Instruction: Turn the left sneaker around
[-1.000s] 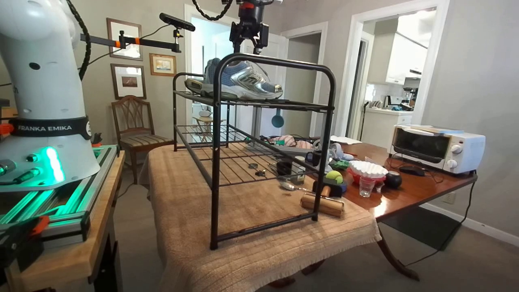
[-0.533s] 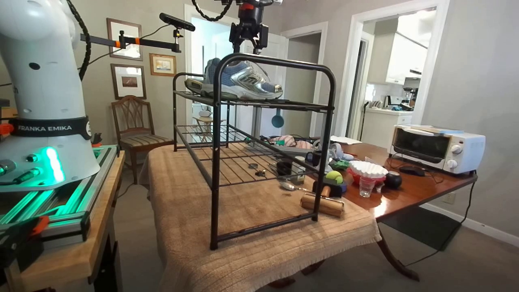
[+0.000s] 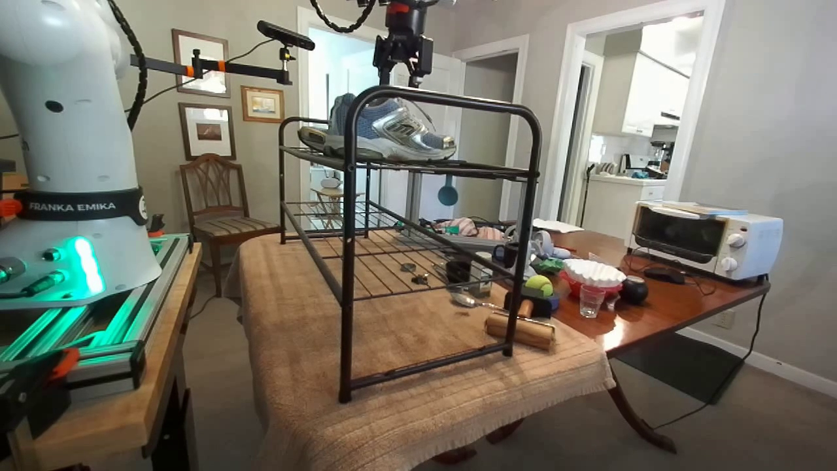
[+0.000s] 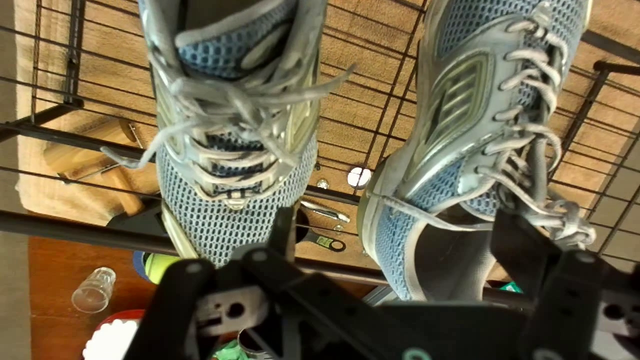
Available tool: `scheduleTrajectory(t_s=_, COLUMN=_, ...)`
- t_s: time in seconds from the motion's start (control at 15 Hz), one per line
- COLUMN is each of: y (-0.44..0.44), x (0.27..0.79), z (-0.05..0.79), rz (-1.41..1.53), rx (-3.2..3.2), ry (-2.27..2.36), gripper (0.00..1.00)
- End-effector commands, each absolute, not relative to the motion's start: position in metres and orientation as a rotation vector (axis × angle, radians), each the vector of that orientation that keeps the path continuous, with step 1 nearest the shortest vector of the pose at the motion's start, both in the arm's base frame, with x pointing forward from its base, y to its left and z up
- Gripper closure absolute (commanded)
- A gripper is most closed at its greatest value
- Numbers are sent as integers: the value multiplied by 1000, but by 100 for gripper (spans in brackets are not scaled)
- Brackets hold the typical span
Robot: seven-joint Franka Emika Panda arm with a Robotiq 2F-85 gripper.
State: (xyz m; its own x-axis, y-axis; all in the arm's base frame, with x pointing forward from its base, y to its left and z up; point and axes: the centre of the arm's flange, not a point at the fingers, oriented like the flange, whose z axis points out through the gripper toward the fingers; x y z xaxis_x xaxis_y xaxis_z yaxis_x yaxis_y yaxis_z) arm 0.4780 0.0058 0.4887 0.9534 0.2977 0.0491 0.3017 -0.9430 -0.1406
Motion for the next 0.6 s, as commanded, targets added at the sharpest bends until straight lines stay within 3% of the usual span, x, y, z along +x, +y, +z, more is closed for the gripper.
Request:
scheduleTrajectory(t_s=0.0, y=24, x=487, z=480, rz=-70, rx=-3013, ry=-407, gripper=0)
scheduleTrajectory(t_s=0.53, y=58, x=495, z=463, rz=-74, rx=-3127, ry=-354, gripper=0)
